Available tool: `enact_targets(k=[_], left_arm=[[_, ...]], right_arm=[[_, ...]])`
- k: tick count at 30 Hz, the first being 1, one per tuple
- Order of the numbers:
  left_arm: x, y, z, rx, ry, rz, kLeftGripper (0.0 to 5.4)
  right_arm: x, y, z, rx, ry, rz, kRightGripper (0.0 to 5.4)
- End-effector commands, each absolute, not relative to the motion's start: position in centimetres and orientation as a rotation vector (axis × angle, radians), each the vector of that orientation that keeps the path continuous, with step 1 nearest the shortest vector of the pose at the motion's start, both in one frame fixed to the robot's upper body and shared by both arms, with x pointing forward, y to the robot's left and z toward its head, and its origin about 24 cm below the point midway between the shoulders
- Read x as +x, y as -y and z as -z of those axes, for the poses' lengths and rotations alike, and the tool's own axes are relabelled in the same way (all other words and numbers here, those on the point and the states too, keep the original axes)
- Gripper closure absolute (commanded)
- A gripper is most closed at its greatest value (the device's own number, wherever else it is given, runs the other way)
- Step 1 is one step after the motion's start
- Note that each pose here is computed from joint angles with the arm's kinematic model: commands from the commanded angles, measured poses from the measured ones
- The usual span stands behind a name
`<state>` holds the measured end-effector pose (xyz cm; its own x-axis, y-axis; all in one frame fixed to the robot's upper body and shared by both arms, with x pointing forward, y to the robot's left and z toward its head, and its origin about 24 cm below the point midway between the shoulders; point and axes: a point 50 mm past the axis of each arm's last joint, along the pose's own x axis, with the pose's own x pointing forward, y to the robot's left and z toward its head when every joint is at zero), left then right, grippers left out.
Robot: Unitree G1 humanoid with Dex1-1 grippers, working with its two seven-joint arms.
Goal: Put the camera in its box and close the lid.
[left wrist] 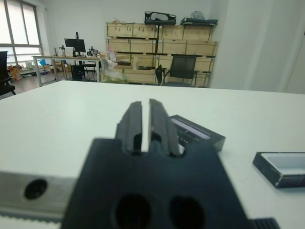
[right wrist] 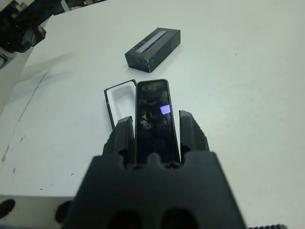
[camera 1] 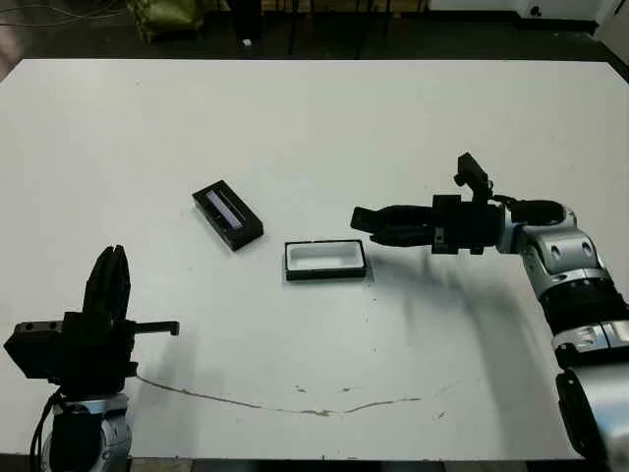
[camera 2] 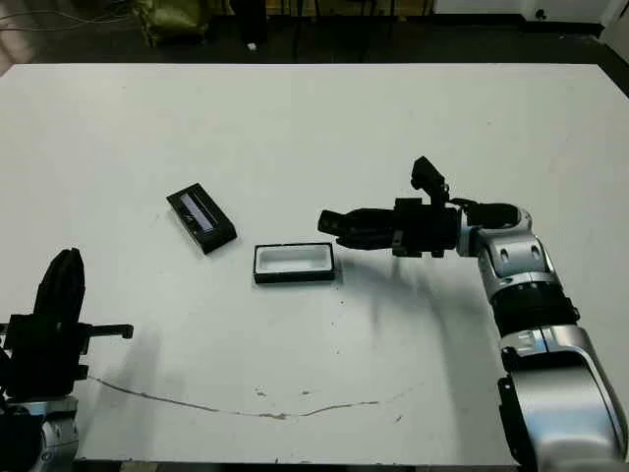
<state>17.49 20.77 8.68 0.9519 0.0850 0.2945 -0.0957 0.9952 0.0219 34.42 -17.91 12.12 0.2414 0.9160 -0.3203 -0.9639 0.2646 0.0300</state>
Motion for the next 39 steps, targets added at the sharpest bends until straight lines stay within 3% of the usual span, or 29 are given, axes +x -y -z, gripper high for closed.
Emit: enact_targets(k=[1, 11, 39], left_arm=[[17.4, -20.9, -8.3, 0.058, 0.262, -0.091, 5.40], [17.5, -20.7, -8.3, 0.055, 0.265, -0.093, 5.40], [17.3, -20.5, -8.0, 0.051, 0.258, -0.098, 5.40]], right_arm=[[34.7, 17.5, -12.5, -0.212, -0.333, -1.302, 4.66], [34.9, 15.2, -13.6, -0.307, -0.299, -1.365, 4.66], [34.3, 11.5, -12.8, -0.372, -0.398, -1.462, 4.66]])
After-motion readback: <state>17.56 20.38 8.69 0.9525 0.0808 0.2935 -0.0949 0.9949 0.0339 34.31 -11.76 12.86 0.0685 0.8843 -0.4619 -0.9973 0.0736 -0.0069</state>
